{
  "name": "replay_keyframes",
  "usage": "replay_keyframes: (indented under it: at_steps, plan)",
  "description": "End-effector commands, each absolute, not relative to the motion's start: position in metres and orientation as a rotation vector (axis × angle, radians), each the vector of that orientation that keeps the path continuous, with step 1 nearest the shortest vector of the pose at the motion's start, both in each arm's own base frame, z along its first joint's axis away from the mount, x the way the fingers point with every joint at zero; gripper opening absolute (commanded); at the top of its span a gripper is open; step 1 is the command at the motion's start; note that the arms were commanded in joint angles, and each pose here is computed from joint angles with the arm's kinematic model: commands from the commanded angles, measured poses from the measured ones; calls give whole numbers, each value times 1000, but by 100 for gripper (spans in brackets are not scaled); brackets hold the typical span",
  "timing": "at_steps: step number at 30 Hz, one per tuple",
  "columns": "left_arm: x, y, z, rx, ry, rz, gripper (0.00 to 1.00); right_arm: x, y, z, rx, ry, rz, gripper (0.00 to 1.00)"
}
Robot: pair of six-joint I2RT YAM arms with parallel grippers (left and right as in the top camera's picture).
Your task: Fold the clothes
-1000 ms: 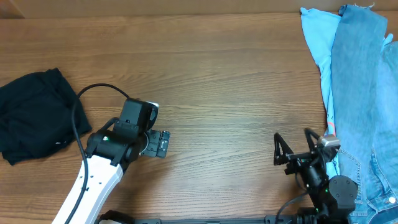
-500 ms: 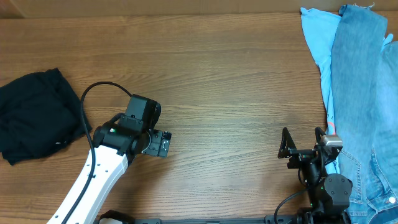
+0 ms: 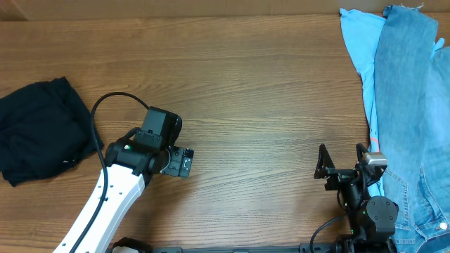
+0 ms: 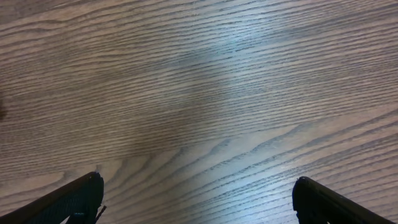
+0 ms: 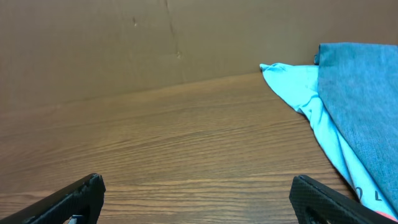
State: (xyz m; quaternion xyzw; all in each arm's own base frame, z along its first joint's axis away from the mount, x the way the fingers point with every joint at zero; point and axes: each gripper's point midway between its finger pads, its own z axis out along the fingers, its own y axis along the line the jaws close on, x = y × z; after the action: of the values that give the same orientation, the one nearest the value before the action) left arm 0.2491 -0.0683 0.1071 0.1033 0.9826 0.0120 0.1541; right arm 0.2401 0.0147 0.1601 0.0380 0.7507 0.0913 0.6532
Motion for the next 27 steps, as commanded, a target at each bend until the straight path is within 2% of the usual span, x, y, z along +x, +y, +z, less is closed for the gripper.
replay_keyframes:
  at_steps: [1, 7, 12, 17, 24, 27]
  plan:
    - [241, -74, 111, 282, 2821, -40, 100, 240, 16, 164, 77, 1685, 208, 100]
    - [238, -61, 148, 175, 2613, -120, 100, 240, 16, 164, 78, 1685, 207, 100]
    - [225, -54, 124, 102, 2442, -232, 100, 240, 16, 164, 77, 1685, 208, 100]
    - [231, -62, 97, 34, 2204, -415, 100, 240, 16, 164, 77, 1685, 208, 100]
    - [248, -56, 120, 52, 1818, -376, 100, 240, 16, 164, 77, 1685, 208, 100]
    - [251, -35, 146, -21, 1703, -264, 100, 240, 16, 164, 77, 1685, 208, 100]
